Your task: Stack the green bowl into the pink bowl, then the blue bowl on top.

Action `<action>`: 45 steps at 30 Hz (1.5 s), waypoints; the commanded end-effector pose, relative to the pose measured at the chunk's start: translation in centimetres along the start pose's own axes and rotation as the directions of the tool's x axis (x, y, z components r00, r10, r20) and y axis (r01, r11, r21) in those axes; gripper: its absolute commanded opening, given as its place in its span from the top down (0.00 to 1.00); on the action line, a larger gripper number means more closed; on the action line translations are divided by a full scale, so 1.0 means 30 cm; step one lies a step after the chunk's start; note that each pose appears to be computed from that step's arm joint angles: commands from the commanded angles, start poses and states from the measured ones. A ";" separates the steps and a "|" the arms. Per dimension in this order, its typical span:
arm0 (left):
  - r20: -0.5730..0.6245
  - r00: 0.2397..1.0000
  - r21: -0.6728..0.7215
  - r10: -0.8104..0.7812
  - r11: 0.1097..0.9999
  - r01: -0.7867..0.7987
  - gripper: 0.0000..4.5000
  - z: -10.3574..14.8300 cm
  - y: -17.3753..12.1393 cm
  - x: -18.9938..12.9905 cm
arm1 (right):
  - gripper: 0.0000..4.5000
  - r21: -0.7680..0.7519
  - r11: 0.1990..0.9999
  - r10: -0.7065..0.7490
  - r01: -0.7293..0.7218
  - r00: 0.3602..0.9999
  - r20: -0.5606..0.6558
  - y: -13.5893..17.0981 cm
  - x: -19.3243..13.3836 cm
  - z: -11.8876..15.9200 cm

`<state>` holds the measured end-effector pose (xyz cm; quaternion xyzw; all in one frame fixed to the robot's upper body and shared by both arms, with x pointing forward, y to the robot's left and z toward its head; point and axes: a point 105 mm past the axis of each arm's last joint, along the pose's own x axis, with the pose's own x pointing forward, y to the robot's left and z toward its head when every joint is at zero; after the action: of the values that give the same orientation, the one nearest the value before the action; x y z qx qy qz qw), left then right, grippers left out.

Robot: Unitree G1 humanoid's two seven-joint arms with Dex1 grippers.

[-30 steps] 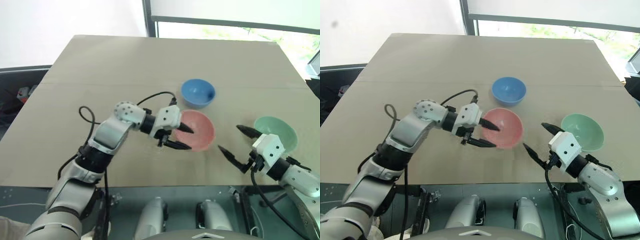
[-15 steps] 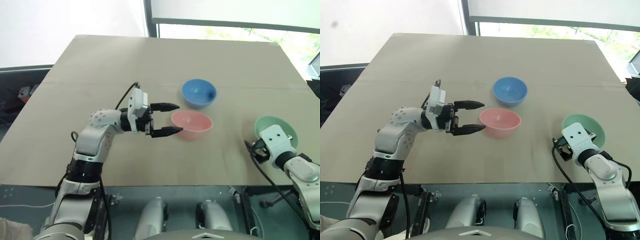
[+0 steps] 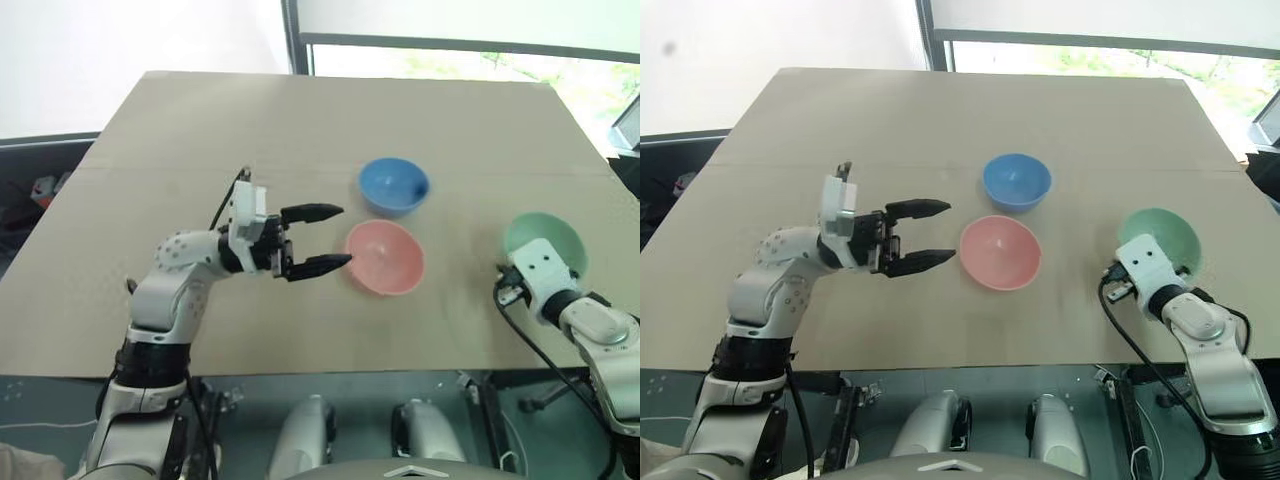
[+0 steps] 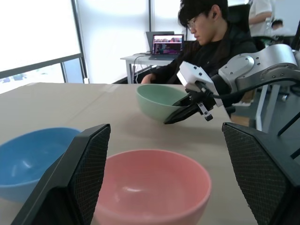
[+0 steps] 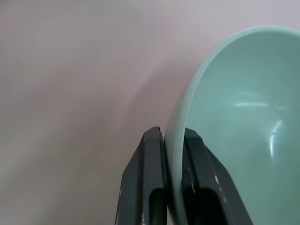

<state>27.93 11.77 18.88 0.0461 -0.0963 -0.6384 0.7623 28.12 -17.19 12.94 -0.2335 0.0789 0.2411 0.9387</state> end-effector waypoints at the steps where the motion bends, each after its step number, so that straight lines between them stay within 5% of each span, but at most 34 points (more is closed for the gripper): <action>1: -0.022 0.999 -0.006 0.048 0.999 -0.049 0.10 -0.006 0.018 -0.083 | 0.98 -0.119 0.971 0.233 -0.209 0.939 0.253 0.151 -0.010 0.225; 6: -0.073 0.994 -0.020 0.081 0.996 -0.083 0.10 -0.041 0.024 -0.132 | 0.98 -0.126 0.880 0.468 -0.458 0.790 0.396 0.309 0.030 0.354; 14: -0.113 0.988 0.025 0.102 0.995 -0.099 0.10 -0.048 0.031 -0.144 | 0.98 -0.096 0.742 0.651 -0.663 0.680 0.337 0.344 0.135 0.341; 16: -0.118 0.987 0.031 0.107 0.994 -0.104 0.10 -0.047 0.030 -0.147 | 0.98 -0.080 0.744 0.650 -0.663 0.693 0.311 0.347 0.165 0.305; 17: -0.122 0.986 0.036 0.113 0.993 -0.110 0.10 -0.048 0.031 -0.150 | 0.83 -0.091 0.740 0.660 -0.666 0.695 0.284 0.353 0.170 0.280; 18: -0.126 0.985 0.040 0.119 0.993 -0.114 0.10 -0.048 0.031 -0.153 | 0.80 -0.101 0.733 0.671 -0.673 0.692 0.265 0.359 0.170 0.262; 24: -0.133 0.982 0.052 0.133 0.990 -0.127 0.10 -0.045 0.014 -0.162 | 0.20 -0.123 0.775 0.617 -0.620 0.700 0.360 0.331 0.141 0.310; 29: -0.122 0.982 0.065 0.142 0.989 -0.135 0.10 -0.041 0.008 -0.149 | 0.20 -0.161 0.879 0.471 -0.448 0.769 0.431 0.176 0.169 0.387; 36: -0.113 0.982 0.073 0.153 0.987 -0.145 0.10 -0.046 0.009 -0.130 | 0.20 -0.304 0.924 0.332 -0.231 0.880 0.340 0.008 0.295 0.340; 45: -0.111 0.979 0.086 0.172 0.983 -0.163 0.10 -0.053 -0.008 -0.120 | 0.20 -0.484 0.842 0.379 -0.238 0.900 0.217 0.034 0.418 0.218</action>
<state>27.93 15.54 16.07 0.0884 -0.0564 -0.5636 0.8194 38.63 -8.69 14.09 -0.3612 -0.0556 0.4329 0.8240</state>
